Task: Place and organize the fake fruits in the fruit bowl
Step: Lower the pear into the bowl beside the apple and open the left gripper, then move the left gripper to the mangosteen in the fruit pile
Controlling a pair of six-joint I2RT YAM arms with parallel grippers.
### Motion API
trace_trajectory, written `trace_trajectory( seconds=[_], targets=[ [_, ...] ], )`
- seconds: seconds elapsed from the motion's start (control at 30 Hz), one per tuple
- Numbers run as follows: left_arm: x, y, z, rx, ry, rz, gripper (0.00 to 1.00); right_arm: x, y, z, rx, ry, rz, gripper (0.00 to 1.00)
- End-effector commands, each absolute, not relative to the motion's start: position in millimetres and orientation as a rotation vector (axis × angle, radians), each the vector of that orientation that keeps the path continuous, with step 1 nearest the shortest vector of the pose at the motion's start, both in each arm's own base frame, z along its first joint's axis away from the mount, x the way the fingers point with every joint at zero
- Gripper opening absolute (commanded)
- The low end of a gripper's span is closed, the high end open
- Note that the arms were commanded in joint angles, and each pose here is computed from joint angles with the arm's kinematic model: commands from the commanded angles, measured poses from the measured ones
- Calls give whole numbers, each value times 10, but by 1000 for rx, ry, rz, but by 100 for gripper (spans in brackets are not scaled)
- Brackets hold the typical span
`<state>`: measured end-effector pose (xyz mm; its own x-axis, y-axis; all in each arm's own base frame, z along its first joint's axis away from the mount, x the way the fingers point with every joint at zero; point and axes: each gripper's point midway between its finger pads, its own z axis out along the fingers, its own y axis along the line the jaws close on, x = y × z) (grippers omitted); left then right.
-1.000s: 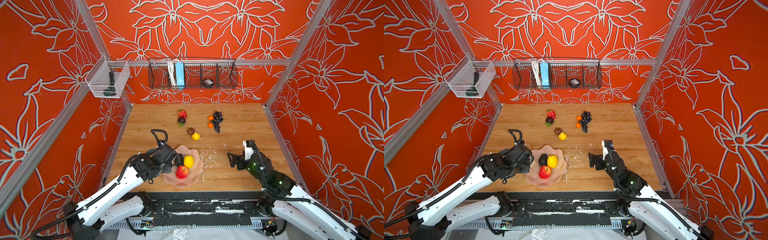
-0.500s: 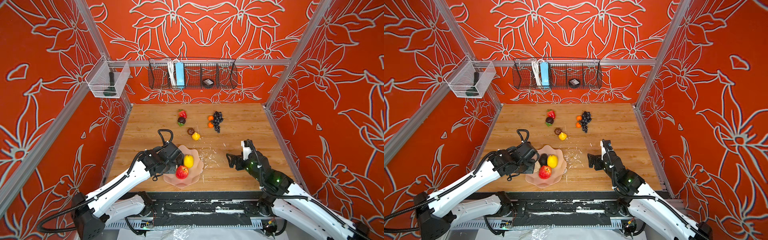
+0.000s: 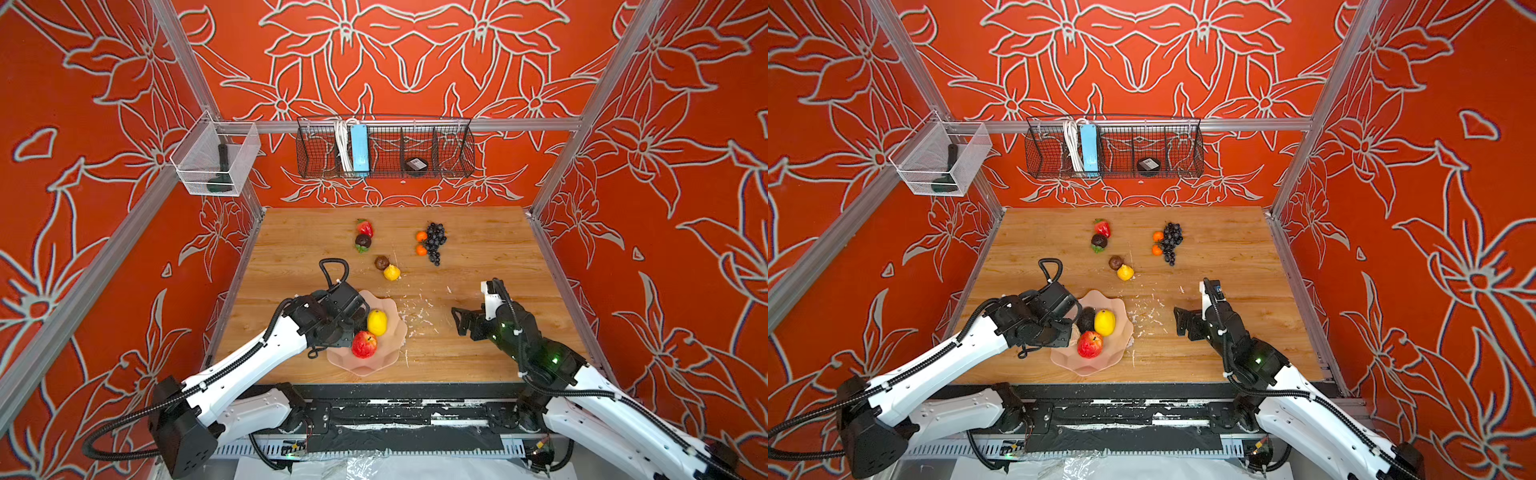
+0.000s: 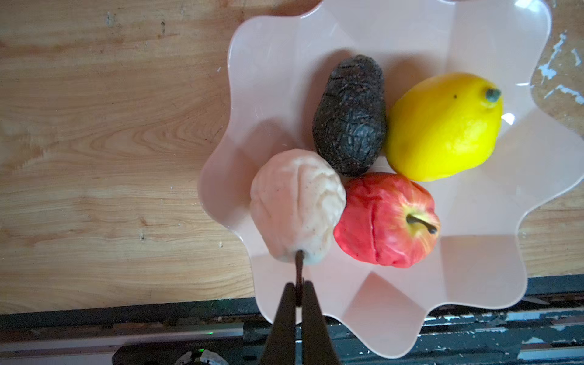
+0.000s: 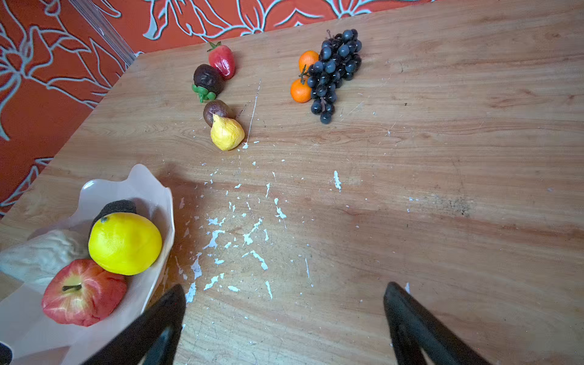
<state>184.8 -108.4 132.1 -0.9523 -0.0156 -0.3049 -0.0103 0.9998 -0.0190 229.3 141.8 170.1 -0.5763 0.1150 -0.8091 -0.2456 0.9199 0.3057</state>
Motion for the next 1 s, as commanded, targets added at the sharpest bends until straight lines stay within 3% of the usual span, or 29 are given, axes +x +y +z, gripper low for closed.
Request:
trace_trajectory(
  seconds=[0.0, 0.13, 0.37, 0.57, 0.73, 0.97],
  targets=[
    [1806, -1043, 1298, -30, 2853, -6, 14, 2324, 1450, 1869, -63, 2097, 530, 98],
    [1819, -1021, 1321, -35, 2841, 7, 25, 2318, 1472, 1886, -62, 2098, 551, 98],
    [1861, -1033, 1505, -31, 2765, -60, 33, 2315, 1470, 1891, -63, 2098, 552, 98],
    [2040, -1189, 2262, 10, 2396, -374, 49, 2313, 1479, 1899, -68, 2099, 558, 98],
    [2466, -1306, 2552, 45, 2298, -353, 62, 2308, 1503, 1911, -72, 2099, 575, 98],
    [3379, -1372, 2292, -60, 2328, -389, 65, 2249, 1495, 1958, -73, 2113, 596, 98]
  ],
)
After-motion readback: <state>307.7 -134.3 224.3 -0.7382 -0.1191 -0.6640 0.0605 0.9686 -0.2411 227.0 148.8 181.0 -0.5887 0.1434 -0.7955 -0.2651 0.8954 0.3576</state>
